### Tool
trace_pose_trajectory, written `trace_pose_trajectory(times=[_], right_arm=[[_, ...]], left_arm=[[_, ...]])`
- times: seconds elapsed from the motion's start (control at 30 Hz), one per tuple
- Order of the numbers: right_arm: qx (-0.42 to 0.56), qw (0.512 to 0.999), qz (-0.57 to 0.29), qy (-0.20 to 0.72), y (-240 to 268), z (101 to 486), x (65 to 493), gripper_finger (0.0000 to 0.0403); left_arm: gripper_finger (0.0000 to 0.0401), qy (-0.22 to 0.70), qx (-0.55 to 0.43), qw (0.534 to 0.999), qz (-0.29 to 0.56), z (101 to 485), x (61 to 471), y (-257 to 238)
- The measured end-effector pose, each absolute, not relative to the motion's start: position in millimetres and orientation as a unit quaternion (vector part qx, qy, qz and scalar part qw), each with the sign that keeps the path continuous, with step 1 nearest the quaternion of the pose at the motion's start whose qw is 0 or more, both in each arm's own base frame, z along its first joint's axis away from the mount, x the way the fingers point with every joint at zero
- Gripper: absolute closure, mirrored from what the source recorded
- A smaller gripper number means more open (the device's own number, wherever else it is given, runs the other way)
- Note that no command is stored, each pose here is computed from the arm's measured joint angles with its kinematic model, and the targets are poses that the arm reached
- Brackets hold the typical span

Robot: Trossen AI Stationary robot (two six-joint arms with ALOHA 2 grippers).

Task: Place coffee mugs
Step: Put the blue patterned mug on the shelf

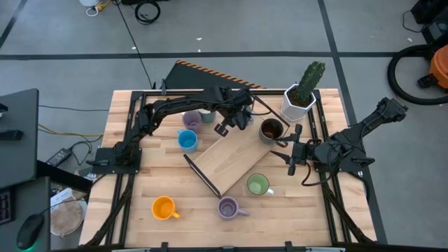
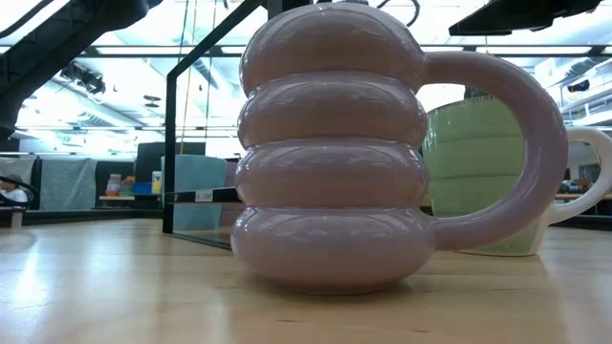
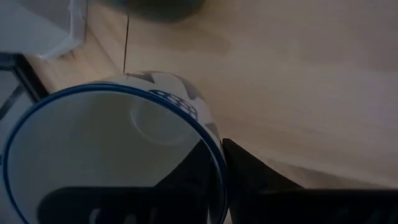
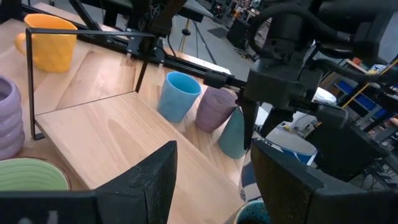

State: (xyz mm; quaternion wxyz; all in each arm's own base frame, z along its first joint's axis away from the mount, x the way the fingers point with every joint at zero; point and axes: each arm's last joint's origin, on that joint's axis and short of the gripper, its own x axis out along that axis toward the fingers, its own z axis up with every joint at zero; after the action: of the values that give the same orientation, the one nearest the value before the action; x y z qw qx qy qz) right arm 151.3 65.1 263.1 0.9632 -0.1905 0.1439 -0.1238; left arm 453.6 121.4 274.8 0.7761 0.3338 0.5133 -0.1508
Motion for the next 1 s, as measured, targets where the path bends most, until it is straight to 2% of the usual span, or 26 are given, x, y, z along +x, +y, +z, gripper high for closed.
trace_pose_trajectory(times=[0.53, 1.0], right_arm=[[-0.186, 0.964, -0.122, 0.147, 65, 262, 151, 0.0192], [-0.185, 0.964, -0.123, 0.147, 65, 262, 151, 0.0192]], left_arm=[[0.0363, 0.512, 0.329, 0.778, -0.158, 254, 464, 125], [0.0361, 0.513, 0.329, 0.777, -0.160, 253, 465, 126]])
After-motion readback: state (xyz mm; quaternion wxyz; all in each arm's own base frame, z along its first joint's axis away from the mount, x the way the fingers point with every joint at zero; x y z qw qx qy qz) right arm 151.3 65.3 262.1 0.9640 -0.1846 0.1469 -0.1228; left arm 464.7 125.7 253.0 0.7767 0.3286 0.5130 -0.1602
